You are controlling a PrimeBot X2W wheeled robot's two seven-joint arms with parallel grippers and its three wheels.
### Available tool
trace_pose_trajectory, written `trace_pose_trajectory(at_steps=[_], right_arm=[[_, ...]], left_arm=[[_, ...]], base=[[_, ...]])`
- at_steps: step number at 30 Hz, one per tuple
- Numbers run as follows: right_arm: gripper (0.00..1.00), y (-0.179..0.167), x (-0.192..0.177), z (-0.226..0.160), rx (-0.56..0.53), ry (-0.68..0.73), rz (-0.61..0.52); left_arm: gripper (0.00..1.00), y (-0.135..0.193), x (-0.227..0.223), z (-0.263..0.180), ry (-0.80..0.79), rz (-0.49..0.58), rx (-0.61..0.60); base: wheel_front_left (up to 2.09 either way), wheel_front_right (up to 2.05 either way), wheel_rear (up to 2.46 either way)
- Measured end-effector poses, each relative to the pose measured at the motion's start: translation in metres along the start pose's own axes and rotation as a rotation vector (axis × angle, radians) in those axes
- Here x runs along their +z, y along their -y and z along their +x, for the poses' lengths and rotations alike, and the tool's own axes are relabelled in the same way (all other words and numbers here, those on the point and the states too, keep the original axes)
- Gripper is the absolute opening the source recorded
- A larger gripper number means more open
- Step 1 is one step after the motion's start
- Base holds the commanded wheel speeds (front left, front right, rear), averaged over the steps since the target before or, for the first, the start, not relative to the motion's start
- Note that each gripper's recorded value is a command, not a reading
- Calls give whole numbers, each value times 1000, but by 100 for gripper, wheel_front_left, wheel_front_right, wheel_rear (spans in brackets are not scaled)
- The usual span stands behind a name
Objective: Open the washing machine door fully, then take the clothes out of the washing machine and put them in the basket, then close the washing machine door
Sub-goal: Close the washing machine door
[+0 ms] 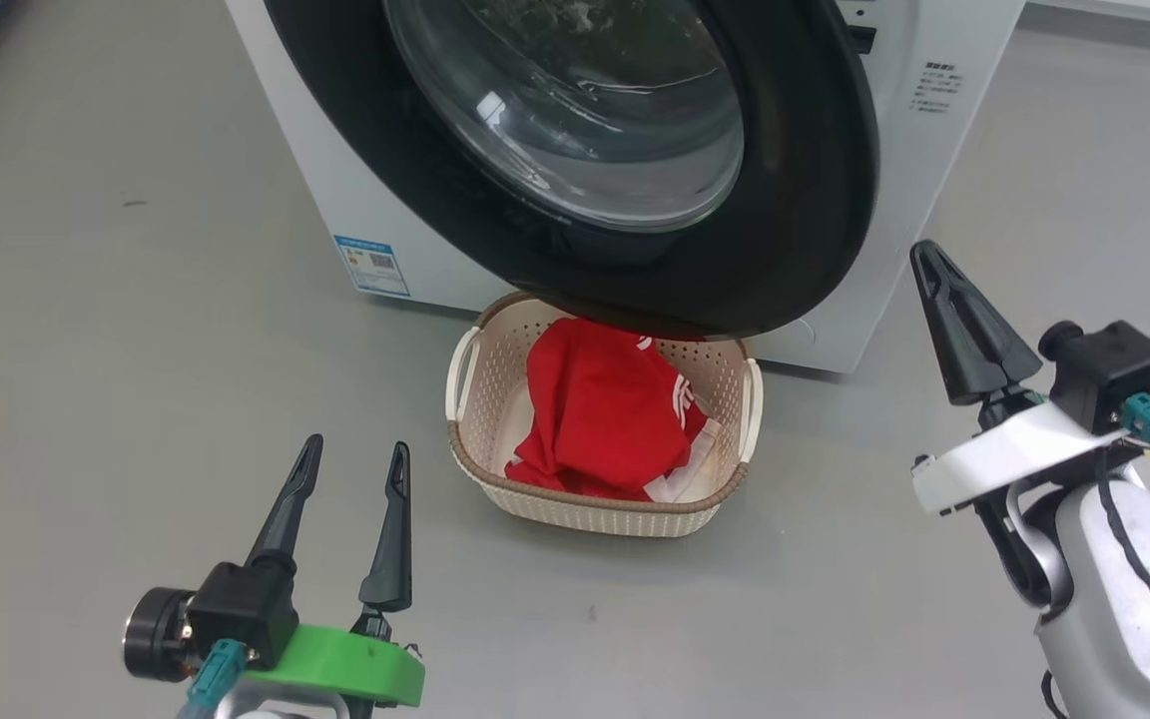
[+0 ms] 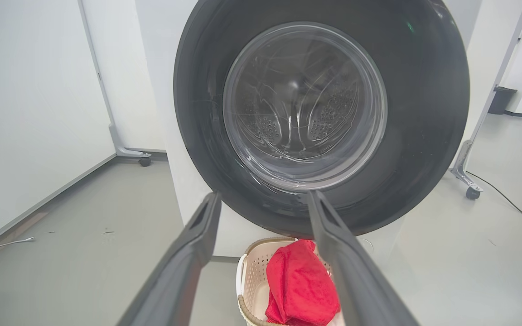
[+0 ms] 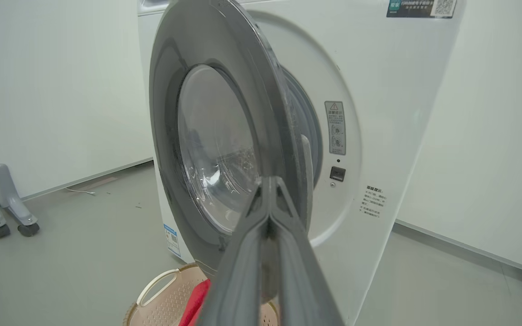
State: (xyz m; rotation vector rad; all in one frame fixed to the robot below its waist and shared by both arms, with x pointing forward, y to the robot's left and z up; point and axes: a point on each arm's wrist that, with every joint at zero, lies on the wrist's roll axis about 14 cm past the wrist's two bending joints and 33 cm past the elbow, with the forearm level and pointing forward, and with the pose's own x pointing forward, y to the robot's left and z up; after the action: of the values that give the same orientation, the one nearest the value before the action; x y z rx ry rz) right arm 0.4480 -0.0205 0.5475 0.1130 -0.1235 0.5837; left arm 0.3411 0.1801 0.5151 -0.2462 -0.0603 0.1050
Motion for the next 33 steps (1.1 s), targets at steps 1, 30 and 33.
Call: trace_pose_trajectory(at_steps=[1, 30, 33], right_arm=[[0, -4, 1, 6, 20, 3, 4], [0, -30, -19, 122, 213, -93, 129], [0, -29, -18, 124, 213, -93, 131]], left_arm=[[100, -2, 0, 0, 1, 1, 7], [100, -15, -12, 14, -26, 30, 73], [100, -15, -12, 14, -23, 31, 73]], base=[[0, 0, 0], [0, 0, 0], [0, 0, 0]])
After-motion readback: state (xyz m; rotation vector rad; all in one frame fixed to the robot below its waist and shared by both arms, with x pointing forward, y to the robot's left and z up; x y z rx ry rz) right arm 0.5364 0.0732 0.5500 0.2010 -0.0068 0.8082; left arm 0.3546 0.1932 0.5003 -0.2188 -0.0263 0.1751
